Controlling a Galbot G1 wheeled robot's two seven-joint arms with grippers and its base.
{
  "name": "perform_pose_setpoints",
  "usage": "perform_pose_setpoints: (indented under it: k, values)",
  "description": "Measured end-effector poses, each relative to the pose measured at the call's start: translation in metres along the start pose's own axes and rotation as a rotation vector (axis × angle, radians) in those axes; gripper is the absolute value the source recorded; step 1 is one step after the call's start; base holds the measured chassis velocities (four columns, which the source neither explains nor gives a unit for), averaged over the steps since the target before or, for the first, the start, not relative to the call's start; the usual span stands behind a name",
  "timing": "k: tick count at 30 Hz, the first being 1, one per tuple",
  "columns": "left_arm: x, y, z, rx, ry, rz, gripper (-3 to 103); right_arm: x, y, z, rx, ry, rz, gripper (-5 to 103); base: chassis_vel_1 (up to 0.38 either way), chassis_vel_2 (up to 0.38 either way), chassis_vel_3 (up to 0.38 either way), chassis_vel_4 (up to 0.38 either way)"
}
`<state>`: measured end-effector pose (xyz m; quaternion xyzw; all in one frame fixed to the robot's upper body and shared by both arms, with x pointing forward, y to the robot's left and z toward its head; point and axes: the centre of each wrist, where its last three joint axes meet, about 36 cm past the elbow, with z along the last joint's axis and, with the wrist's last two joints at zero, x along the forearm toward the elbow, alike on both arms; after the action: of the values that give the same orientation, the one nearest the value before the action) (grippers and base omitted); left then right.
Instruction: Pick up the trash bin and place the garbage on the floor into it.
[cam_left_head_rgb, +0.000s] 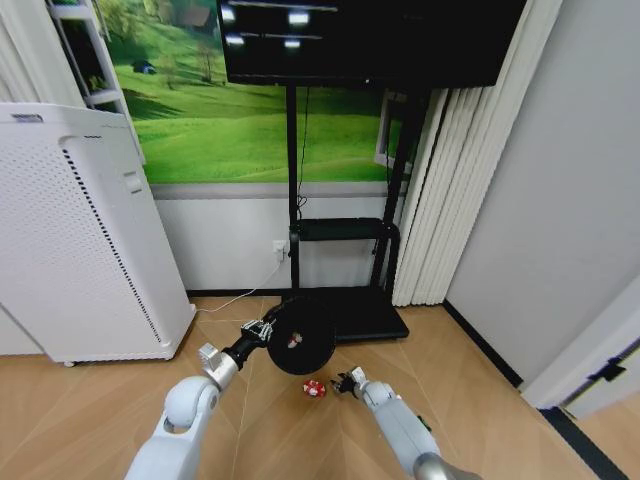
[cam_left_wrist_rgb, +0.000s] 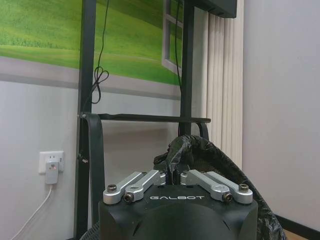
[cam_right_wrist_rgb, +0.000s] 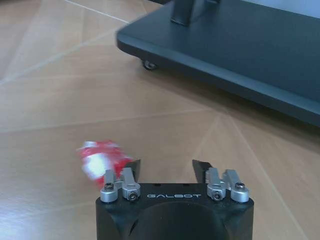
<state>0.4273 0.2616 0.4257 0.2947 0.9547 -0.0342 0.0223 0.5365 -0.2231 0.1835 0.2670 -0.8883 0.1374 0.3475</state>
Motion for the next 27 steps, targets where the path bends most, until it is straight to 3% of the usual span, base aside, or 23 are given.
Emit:
perform_pose_setpoints:
  k: [2,8,11,27]
  values:
    - [0.0,0.001,0.0,0.0,0.0,0.0,7,0.001,0.005,-0.001,0.002,-0.001,-0.012,62,0.0,0.0,0.0,0.0]
    - [-0.001,0.005,0.002,0.003,-0.001,-0.001,7,0.007,0.041,0.016,0.041,0.018,-0.091,90,0.0,0.0,0.0,0.0]
    - [-0.001,0.006,0.005,0.007,0.0,-0.001,7,0.003,0.05,0.016,0.045,0.021,-0.103,98,0.0,0.0,0.0,0.0]
    - [0.006,0.014,0.006,0.014,-0.003,-0.015,7,-0.04,0.057,-0.027,0.153,0.022,-0.104,100,0.0,0.0,0.0,0.0]
